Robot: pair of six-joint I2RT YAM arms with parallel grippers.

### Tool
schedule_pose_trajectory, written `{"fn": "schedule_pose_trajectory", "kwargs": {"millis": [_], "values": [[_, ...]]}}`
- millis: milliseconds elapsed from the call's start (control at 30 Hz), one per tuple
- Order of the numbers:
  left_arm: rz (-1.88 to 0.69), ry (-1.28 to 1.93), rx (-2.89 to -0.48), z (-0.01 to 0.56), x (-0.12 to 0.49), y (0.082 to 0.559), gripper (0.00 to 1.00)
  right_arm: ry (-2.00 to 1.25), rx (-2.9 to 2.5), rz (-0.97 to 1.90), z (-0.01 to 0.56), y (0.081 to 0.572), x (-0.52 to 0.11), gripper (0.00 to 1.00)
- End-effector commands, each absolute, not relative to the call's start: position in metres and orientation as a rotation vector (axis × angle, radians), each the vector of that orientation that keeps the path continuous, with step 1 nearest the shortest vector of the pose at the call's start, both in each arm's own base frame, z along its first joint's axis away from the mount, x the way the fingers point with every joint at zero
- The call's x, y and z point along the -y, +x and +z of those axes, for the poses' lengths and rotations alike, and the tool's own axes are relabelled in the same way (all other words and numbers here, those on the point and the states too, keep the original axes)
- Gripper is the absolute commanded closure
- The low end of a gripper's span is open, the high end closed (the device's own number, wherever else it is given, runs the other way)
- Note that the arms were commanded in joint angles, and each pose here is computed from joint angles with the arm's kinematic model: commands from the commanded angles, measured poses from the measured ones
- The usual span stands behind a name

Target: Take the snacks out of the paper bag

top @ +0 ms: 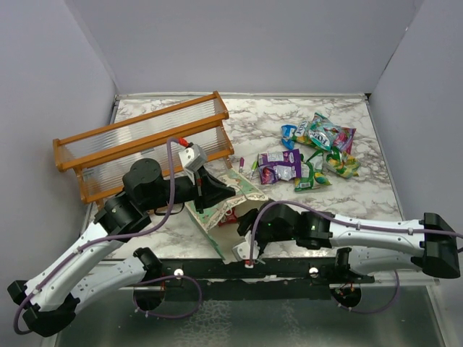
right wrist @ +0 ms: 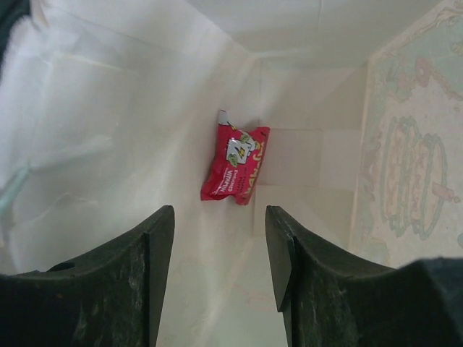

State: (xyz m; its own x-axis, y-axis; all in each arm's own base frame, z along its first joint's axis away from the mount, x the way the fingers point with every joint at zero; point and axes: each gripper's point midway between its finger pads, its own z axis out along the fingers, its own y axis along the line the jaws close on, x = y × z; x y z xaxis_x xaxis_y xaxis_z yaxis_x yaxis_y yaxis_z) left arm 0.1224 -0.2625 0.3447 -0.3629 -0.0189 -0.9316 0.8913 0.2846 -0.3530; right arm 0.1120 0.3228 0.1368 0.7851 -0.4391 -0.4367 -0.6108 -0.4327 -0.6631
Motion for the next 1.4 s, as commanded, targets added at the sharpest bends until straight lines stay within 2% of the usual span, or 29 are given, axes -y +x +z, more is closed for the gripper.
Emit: {"fn": "schedule_pose_trajectory", "kwargs": {"millis": [0,267,733,1133,1200,1367], "values": [[-1.272,0.832,-1.573,0.354,0.261,0.113,1.0,-1.995,-0.812,0.208,0.153,0.126,-0.341,0.49],[-1.292,0.827,-1.562,0.359,0.263,0.112,1.0,-2.0,-0.924,0.159,0.136,0.139,-0.347,0.56],[-1.354,0.828,-1.545,0.362,0.271,0.11,1.0,-1.936,-1.048,0.159,0.116,0.148,-0.356,0.49],[-1.343,0.82,-1.539,0.366,0.268,0.11,1.0,-1.753,-1.136,0.101,0.11,0.17,-0.348,0.55],[-1.344,0.822,-1.536,0.367,0.268,0.11,1.0,-1.78,-1.101,0.138,0.111,0.164,-0.354,0.54],[-1.346,0.828,-1.532,0.37,0.27,0.11,1.0,-1.851,-1.041,0.218,0.101,0.151,-0.364,0.43]]}}
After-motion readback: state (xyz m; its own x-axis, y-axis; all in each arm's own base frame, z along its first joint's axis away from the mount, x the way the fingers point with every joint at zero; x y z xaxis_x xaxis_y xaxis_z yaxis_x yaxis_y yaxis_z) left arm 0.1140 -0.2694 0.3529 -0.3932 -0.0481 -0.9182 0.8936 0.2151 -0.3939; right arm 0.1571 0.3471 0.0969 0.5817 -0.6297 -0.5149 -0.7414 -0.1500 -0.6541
